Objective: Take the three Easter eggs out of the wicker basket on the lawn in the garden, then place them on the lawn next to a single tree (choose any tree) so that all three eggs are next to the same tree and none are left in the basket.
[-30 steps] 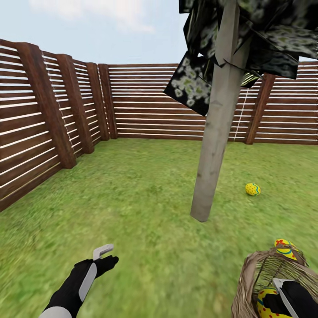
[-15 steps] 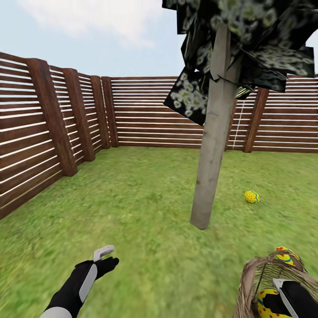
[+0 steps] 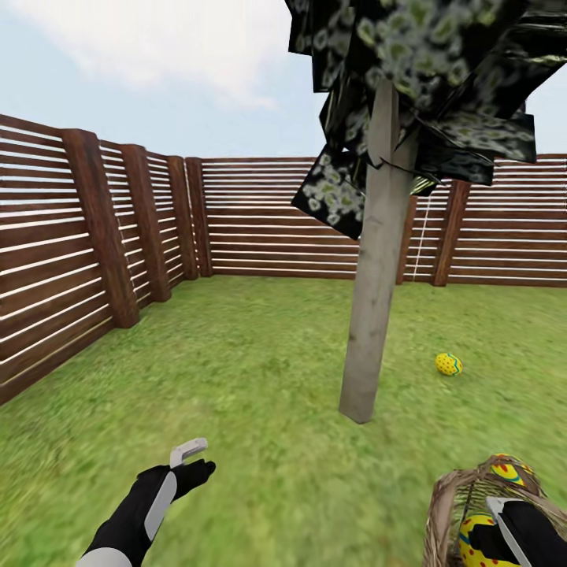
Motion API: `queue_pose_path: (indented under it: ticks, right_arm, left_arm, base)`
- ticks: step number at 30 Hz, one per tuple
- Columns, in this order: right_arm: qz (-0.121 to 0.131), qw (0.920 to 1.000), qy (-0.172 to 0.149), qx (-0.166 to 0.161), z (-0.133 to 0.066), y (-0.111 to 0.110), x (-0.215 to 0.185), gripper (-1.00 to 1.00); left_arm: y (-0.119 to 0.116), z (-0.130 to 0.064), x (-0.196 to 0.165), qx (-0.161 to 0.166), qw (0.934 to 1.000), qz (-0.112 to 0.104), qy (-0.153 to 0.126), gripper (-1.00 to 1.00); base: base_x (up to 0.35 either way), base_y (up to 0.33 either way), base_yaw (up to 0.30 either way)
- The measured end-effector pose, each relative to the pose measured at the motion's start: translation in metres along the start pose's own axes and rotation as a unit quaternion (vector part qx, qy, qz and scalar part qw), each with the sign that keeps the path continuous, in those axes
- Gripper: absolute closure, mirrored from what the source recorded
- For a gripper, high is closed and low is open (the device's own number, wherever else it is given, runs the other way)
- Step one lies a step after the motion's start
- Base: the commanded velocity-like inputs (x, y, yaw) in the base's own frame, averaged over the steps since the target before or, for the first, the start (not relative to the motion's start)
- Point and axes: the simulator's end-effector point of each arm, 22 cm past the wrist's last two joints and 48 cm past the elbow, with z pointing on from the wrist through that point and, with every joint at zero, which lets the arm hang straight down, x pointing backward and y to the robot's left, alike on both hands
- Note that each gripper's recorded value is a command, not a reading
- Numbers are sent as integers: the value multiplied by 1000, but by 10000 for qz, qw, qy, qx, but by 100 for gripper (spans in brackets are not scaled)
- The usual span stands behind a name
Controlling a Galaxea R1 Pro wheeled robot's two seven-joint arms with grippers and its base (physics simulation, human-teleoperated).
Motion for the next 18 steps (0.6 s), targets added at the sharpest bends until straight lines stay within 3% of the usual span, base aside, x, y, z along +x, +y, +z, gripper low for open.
queue_pose_path:
  ticks: [18]
  right_arm:
    - [116, 9993, -349, -43, -25, -6, -22, 100]
  left_arm:
    - [-17, -26, -27, 160, 9993, 19, -323, -100]
  base:
    - [0, 0, 0]
